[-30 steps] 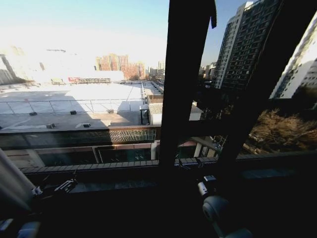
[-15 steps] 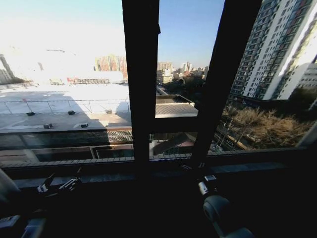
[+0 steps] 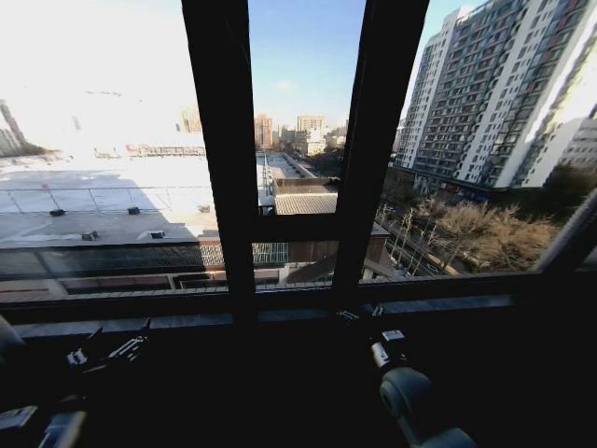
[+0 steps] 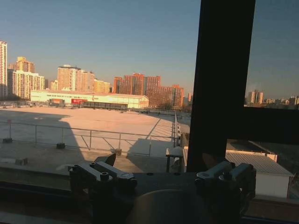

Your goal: Open the curtains by pulling them apart, changing their state from closed to fully open.

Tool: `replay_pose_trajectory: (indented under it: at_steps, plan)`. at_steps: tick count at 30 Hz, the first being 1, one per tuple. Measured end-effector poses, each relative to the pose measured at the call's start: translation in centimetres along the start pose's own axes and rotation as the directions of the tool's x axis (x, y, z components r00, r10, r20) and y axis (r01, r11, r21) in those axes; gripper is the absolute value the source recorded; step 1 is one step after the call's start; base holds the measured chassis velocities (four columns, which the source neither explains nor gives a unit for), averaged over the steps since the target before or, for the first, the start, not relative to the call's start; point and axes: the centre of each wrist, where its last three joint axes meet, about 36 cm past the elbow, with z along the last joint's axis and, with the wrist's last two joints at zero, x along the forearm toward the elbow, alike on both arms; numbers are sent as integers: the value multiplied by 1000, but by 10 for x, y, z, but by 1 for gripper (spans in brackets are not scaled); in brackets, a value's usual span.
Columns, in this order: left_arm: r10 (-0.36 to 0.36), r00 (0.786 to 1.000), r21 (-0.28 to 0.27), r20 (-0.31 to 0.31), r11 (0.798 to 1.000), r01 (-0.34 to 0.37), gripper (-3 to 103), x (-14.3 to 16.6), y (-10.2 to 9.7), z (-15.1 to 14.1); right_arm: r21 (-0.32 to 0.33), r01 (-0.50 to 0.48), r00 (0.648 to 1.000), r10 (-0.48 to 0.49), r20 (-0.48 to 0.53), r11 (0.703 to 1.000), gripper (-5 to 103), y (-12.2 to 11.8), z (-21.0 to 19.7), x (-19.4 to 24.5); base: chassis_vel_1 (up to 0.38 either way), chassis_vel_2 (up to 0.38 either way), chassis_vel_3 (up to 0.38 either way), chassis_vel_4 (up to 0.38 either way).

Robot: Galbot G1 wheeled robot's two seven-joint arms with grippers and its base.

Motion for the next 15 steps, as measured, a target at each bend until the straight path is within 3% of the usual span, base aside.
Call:
replay_pose_trajectory:
  at_steps: [15]
  plan:
    - [-21,1000,4,5,1000,21,100,2,2,0,2,-8,1000,8,-8,1000,100,-3,4,-9,30,-386,-25,377]
